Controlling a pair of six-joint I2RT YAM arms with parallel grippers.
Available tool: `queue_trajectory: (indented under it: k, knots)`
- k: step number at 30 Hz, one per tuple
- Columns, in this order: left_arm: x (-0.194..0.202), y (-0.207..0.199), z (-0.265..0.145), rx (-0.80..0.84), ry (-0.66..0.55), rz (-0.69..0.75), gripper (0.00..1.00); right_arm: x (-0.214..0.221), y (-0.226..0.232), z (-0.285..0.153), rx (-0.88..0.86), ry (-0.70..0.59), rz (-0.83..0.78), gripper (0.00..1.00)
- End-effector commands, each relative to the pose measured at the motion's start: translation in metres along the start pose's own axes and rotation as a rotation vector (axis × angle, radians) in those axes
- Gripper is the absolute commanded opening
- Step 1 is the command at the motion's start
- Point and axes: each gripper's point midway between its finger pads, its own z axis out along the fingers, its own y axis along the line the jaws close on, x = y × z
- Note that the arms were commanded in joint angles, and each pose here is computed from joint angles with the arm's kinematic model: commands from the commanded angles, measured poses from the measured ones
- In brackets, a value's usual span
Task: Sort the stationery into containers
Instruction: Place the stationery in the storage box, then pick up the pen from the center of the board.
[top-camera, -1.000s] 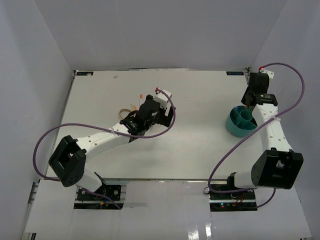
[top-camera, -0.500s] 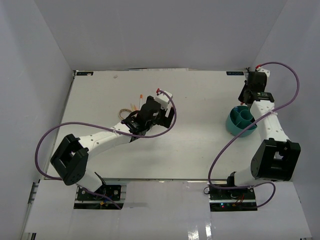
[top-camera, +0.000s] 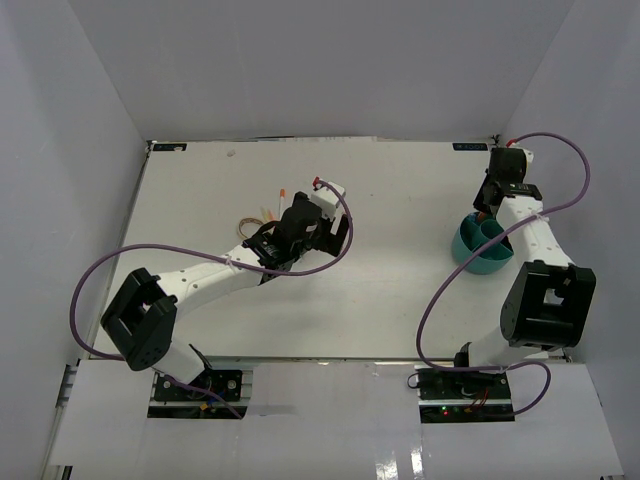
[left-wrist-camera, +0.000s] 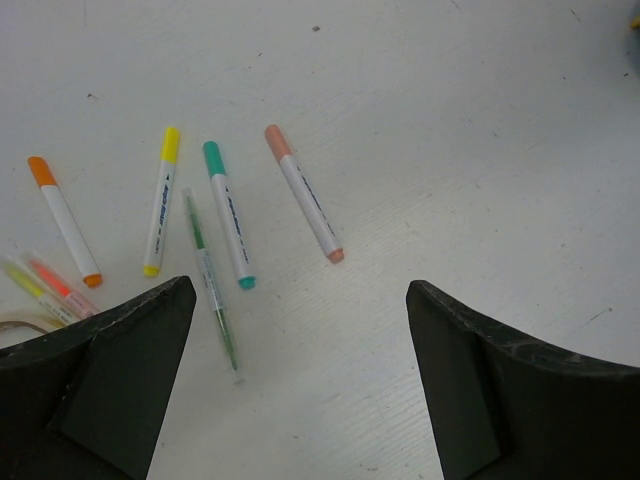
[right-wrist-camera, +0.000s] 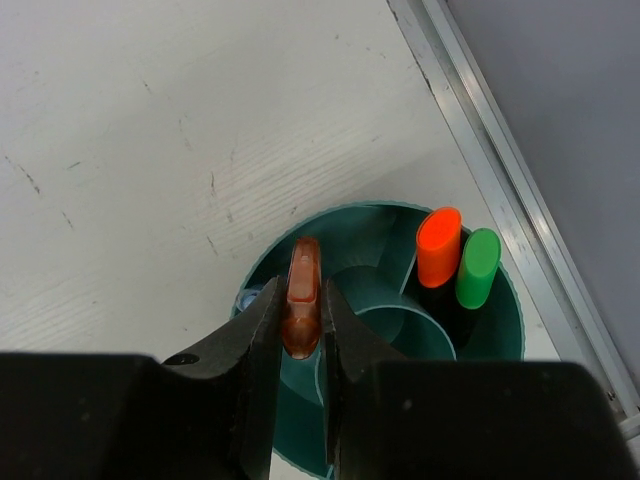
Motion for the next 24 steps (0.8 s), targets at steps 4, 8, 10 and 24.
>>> queue_trajectory:
  k: [4, 8, 10, 24]
  knots:
    - [-0.023, -0.003, -0.003, 0.016, -0.048, -0.021, 0.98, 0.003, -0.009, 0.003, 0.050, 0.016, 0.019, 0.31]
    - [-0.023, -0.006, -0.002, 0.026, -0.045, -0.027, 0.98, 0.003, -0.007, 0.002, 0.037, 0.022, 0.012, 0.44]
    - [-0.023, -0.006, -0.002, 0.031, -0.045, -0.031, 0.98, 0.000, -0.005, -0.002, 0.018, 0.018, 0.009, 0.50]
    - [-0.005, -0.016, 0.008, 0.040, 0.047, -0.127, 0.98, -0.064, 0.018, -0.128, -0.301, -0.306, 0.010, 0.86]
